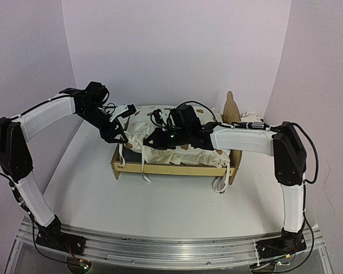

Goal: Set up the pet bed

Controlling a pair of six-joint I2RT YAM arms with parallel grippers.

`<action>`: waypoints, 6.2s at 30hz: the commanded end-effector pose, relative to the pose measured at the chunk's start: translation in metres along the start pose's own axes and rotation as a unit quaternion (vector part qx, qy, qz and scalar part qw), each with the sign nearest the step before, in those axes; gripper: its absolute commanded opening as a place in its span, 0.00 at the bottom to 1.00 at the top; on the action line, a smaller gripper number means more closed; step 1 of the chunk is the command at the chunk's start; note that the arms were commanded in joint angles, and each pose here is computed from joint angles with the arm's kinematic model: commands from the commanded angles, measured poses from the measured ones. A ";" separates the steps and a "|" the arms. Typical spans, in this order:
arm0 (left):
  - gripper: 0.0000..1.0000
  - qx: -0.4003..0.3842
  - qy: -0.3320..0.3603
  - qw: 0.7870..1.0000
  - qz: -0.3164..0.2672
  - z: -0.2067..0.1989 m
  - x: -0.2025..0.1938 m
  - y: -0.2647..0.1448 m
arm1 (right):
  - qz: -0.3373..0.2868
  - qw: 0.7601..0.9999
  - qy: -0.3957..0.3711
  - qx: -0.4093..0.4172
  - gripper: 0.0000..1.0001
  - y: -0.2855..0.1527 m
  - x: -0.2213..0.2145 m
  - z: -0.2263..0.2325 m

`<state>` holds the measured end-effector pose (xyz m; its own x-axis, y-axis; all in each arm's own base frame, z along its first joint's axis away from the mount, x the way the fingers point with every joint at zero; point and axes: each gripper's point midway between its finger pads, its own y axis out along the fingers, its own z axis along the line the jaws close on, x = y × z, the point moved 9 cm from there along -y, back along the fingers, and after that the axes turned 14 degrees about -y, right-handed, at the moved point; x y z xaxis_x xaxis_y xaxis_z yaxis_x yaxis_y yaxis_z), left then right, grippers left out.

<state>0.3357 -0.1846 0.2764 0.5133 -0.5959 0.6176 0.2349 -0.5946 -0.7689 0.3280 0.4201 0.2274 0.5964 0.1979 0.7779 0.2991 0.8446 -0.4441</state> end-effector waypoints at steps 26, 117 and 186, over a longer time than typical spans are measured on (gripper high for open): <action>0.60 0.017 0.108 0.993 0.036 -0.051 -0.095 0.020 | -0.026 1.000 -0.009 0.002 0.00 -0.003 0.018 -0.003; 0.00 -0.018 0.133 0.991 -0.012 -0.029 -0.061 0.116 | -0.024 0.999 -0.031 -0.028 0.00 -0.029 0.009 -0.005; 0.11 0.034 0.176 0.975 0.130 -0.025 -0.088 0.098 | 0.020 0.980 -0.194 -0.023 0.36 -0.003 -0.128 0.024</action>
<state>0.2931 -0.2055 0.1644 0.2154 -0.8566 0.4688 0.2325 -0.4213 -0.8766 0.2212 0.3947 0.1435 0.4097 0.4773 0.7774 0.2170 0.7767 -0.5913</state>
